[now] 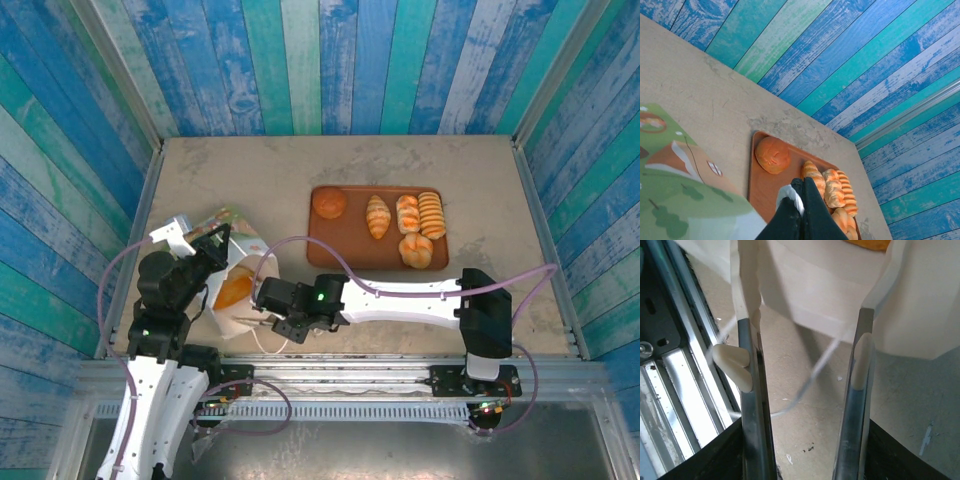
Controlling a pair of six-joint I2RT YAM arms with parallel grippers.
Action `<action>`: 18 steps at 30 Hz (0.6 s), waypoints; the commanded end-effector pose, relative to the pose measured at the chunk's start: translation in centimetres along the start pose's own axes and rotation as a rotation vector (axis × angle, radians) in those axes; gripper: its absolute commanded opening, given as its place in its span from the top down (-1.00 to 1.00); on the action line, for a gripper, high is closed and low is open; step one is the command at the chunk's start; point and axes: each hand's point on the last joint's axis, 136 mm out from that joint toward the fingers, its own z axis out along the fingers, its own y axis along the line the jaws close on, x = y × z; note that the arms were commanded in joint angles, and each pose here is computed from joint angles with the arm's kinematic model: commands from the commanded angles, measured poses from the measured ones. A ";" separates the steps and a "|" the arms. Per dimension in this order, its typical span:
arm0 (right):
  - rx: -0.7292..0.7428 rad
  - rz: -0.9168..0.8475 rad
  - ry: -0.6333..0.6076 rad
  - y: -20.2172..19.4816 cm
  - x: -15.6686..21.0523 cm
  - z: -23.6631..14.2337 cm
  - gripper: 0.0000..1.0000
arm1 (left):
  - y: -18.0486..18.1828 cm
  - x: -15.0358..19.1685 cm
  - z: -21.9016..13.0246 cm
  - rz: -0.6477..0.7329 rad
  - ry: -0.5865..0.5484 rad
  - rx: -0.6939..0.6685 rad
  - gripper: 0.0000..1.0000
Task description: Take the fake bread out of the paper bag
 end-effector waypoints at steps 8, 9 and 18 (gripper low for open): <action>0.030 -0.033 -0.063 -3.0 -2.3 -1.3 -0.16 | -0.5 -0.5 -0.2 0.038 -0.023 0.018 1.00; 0.034 -0.041 -0.064 -3.2 -2.6 -1.1 -0.15 | -0.5 -0.4 -0.2 0.039 -0.021 0.018 1.00; 0.080 -0.152 -0.048 -4.3 -5.0 0.8 -0.17 | -0.8 -0.4 -0.3 0.062 -0.009 0.024 1.00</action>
